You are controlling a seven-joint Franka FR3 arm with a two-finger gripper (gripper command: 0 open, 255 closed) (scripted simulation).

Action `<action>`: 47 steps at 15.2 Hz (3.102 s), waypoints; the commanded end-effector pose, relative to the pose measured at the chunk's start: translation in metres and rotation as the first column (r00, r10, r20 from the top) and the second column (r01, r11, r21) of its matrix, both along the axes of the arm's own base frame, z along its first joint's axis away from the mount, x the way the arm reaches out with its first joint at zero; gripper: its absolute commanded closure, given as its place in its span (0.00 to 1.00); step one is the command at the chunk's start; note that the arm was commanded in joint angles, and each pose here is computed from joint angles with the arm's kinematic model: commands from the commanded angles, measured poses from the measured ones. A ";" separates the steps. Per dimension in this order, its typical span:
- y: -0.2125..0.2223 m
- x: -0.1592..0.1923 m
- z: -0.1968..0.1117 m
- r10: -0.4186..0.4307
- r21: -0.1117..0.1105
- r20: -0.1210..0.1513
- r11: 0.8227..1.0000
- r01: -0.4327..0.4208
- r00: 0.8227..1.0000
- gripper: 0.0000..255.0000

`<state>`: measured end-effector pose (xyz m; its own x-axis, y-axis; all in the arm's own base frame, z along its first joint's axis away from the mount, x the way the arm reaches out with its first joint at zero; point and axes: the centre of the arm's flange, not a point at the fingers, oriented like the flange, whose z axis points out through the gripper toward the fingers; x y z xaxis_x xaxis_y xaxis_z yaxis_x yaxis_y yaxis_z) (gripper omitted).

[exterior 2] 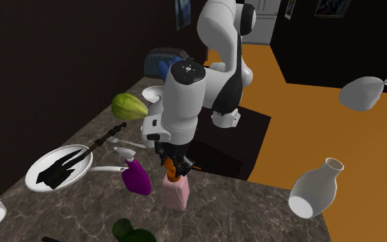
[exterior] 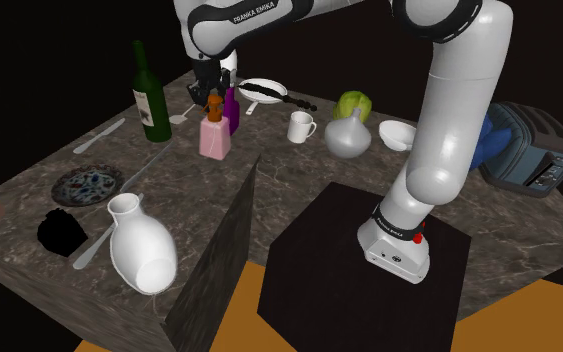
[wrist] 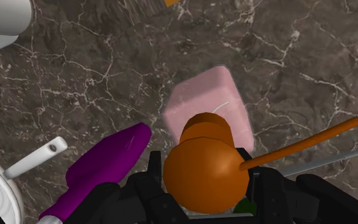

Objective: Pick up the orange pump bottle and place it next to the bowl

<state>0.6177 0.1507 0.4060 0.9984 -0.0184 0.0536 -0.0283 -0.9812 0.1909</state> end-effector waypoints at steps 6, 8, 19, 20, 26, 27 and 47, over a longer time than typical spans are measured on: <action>0.000 0.000 -0.001 0.000 0.000 -0.001 1.000 0.000 1.000 1.00; 0.000 0.000 -0.001 0.000 0.000 -0.001 1.000 0.000 1.000 1.00; 0.000 0.000 0.057 0.000 0.000 -0.001 1.000 0.000 1.000 1.00; 0.000 0.000 0.063 0.000 0.000 -0.001 1.000 0.000 1.000 1.00; 0.000 0.000 0.094 0.000 0.000 -0.001 1.000 0.000 1.000 1.00; 0.000 0.000 0.100 0.000 0.000 -0.001 1.000 0.000 1.000 1.00; -0.081 -0.132 0.177 0.000 0.000 -0.001 1.000 0.000 1.000 1.00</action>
<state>0.4962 0.0768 0.5827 0.9984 -0.0192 0.0523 -0.0289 -0.9811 0.1914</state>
